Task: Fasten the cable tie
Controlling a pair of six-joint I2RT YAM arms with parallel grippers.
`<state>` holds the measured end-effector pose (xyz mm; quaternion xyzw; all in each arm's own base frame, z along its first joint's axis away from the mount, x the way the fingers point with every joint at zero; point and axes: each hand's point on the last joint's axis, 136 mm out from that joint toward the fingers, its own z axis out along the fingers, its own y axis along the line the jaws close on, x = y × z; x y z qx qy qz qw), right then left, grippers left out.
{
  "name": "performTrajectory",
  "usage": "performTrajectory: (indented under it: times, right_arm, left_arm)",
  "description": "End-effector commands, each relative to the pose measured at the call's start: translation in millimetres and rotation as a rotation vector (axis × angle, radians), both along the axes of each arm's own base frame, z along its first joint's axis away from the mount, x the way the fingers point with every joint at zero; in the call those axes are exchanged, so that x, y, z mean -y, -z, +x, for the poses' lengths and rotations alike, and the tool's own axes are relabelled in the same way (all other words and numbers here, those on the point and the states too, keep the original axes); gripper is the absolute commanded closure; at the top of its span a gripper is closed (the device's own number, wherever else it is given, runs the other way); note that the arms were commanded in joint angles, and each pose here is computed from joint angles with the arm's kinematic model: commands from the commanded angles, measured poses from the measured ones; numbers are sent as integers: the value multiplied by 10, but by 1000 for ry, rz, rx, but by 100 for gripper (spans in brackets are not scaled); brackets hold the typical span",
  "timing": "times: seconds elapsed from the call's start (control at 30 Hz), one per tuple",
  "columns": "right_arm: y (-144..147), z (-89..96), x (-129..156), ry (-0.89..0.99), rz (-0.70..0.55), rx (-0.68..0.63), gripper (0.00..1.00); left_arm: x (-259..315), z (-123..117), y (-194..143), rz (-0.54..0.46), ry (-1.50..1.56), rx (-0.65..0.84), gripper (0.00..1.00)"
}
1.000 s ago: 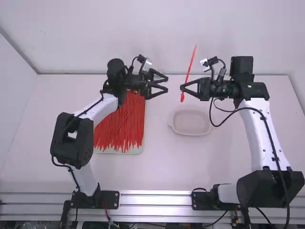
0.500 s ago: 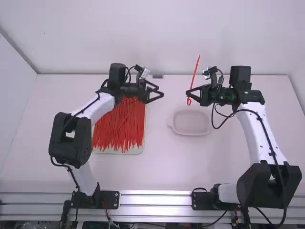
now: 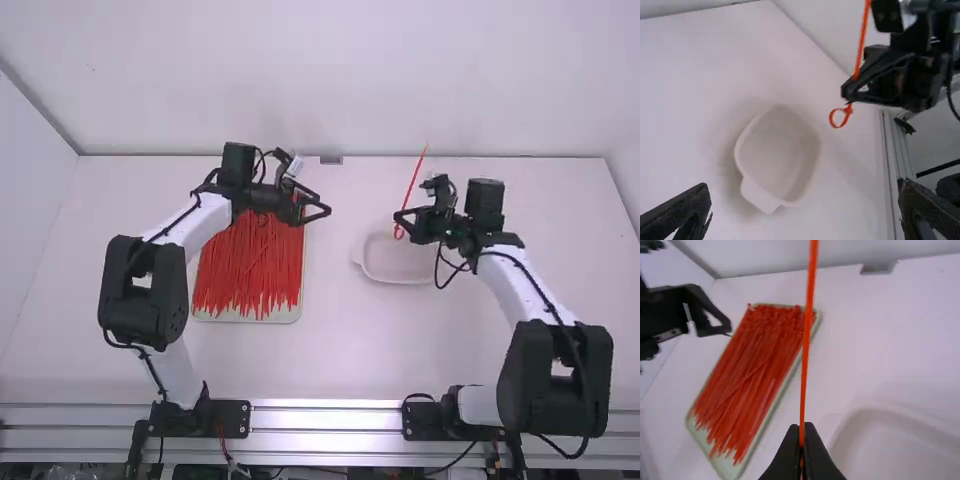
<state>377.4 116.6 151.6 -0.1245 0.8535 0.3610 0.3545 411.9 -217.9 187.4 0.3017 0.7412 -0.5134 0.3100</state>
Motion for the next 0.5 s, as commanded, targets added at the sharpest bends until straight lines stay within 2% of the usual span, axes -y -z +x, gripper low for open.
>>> performTrajectory:
  times: [0.0, 0.1, 0.37, 0.47]
  right_arm:
    - [182, 29, 97, 109, -54, -44, 100]
    - [355, 26, 136, 167, -108, -55, 100]
    - [772, 1, 330, 341, -290, -83, 100]
    - [908, -15, 286, 331, -304, -103, 100]
  left_arm:
    - [-7, 56, -27, 30, -16, 38, 1]
    - [-40, 72, 57, 67, -46, 9, 1]
    - [-47, 0, 118, 82, -24, 0, 1]
    - [-49, 6, 119, 84, -27, 2, 1]
